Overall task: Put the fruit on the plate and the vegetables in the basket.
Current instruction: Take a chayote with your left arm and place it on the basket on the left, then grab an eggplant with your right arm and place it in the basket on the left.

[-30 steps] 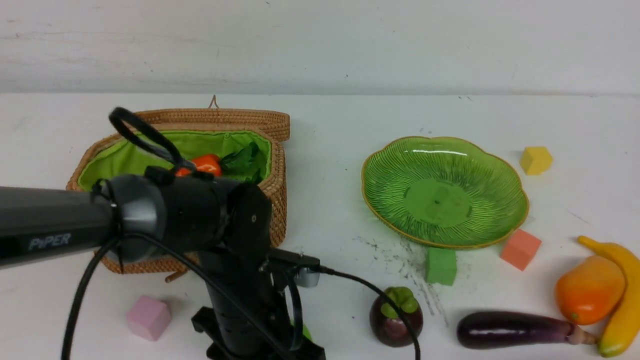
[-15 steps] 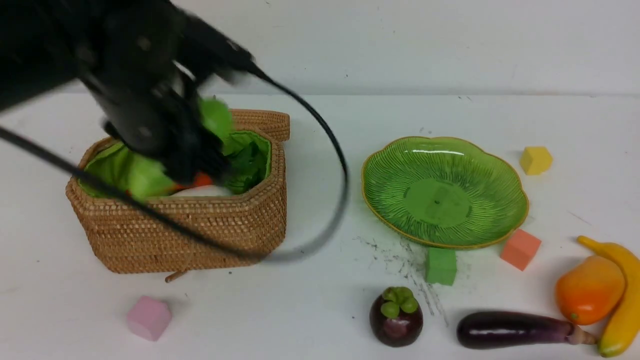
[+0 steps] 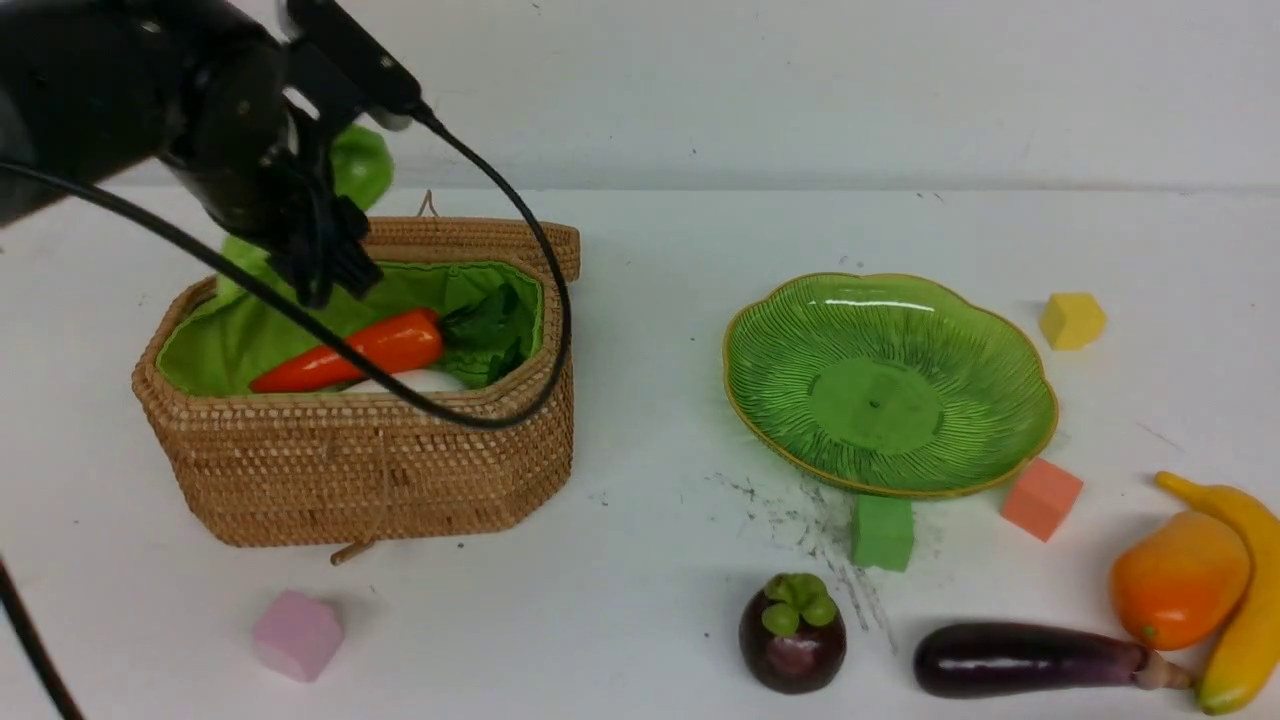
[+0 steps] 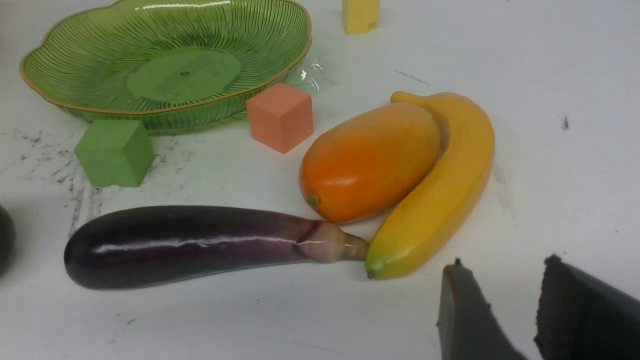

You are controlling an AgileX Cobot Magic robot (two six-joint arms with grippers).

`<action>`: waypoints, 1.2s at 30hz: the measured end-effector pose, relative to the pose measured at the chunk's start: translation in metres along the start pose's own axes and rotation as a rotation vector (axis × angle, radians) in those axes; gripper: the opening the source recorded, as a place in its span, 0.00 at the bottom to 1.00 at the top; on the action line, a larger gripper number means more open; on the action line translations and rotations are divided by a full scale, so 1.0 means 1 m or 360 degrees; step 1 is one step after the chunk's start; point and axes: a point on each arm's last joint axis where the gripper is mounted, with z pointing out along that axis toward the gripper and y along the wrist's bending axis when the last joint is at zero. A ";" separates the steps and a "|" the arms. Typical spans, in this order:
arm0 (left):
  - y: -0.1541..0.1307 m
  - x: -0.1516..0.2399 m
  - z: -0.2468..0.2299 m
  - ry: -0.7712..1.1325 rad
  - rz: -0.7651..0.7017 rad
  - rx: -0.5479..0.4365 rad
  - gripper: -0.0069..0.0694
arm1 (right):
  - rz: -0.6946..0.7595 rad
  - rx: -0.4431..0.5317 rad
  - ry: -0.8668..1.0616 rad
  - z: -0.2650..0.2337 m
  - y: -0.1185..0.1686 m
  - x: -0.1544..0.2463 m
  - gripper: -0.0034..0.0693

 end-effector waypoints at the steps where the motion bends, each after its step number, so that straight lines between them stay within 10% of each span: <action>1: -0.002 0.000 0.003 0.0007 -0.0017 0.0019 0.66 | 0.0000 0.0000 0.0000 0.000 0.000 0.000 0.38; 8: -0.012 0.002 0.005 0.0026 -0.0179 0.0170 0.94 | 0.0000 0.0000 0.0000 0.000 0.000 0.000 0.38; 17: 0.006 0.003 -0.062 -0.0166 -0.0342 0.0184 0.89 | 0.0000 0.0000 0.0000 0.000 0.000 0.000 0.38; 28: 0.025 0.078 -0.238 -0.0788 -0.0659 0.0059 0.35 | 0.0000 0.0000 0.0000 0.000 0.000 0.000 0.38; 32: -0.003 0.125 -0.247 -0.0642 -0.0873 0.0241 0.09 | 0.0000 0.0000 0.0000 0.000 0.000 0.000 0.38; 36: -0.038 0.164 -0.224 -0.0396 -0.0930 0.0394 0.07 | 0.0000 0.0000 0.0000 0.000 0.000 0.000 0.38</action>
